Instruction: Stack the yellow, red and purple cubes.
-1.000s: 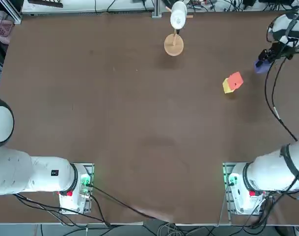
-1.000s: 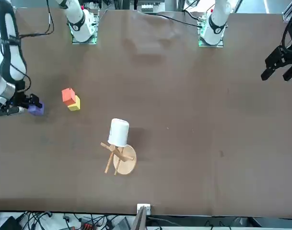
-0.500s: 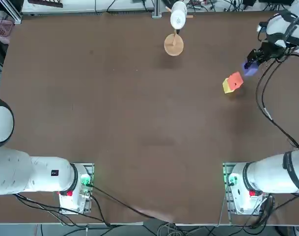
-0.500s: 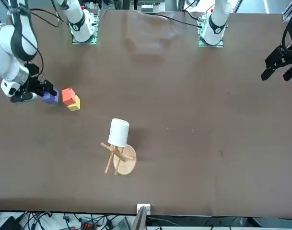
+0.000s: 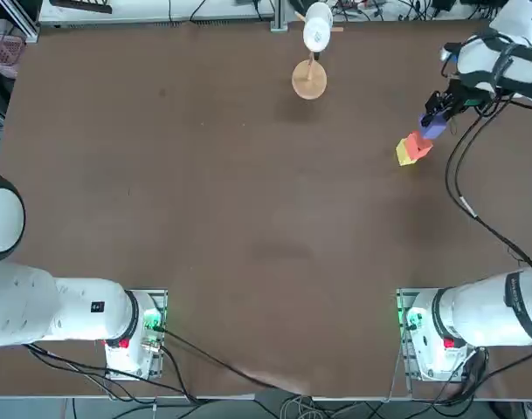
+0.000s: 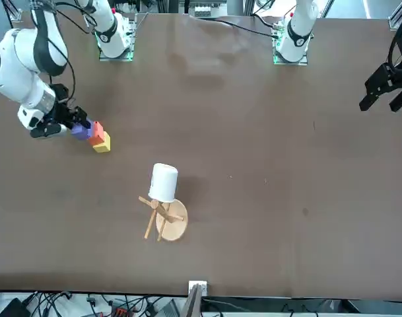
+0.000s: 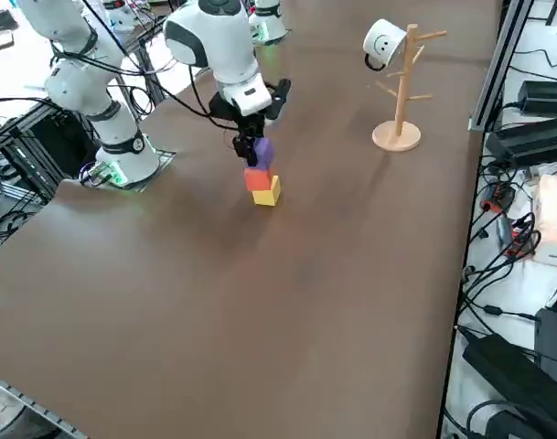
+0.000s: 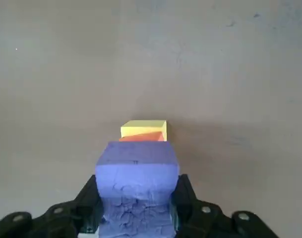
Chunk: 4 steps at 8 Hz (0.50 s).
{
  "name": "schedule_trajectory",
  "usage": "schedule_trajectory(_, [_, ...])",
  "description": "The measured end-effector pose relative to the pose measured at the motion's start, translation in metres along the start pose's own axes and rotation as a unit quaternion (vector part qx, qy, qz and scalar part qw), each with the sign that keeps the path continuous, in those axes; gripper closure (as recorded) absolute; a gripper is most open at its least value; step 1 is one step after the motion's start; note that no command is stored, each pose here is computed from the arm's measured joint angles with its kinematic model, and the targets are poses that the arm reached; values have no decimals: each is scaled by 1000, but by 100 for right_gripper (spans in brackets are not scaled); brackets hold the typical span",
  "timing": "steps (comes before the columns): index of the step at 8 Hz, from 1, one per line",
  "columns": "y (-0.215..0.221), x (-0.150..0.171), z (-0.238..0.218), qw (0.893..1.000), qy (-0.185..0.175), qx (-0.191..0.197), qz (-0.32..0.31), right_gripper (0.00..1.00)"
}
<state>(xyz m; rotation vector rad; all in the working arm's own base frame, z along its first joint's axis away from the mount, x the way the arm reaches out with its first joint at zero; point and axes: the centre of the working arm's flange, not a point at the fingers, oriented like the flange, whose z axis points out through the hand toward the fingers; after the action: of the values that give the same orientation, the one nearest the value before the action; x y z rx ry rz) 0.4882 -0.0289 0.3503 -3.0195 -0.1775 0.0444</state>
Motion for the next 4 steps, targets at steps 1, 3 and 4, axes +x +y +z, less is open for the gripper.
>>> schedule_trajectory(1, [-2, -2, 5, 1000, 2, -7, -7, 33])
schedule_trajectory(3, [-8, -3, 9, 1000, 1, -11, -15, 33])
schedule_trajectory(4, [-11, -3, 10, 1000, 0, -11, -19, 33])
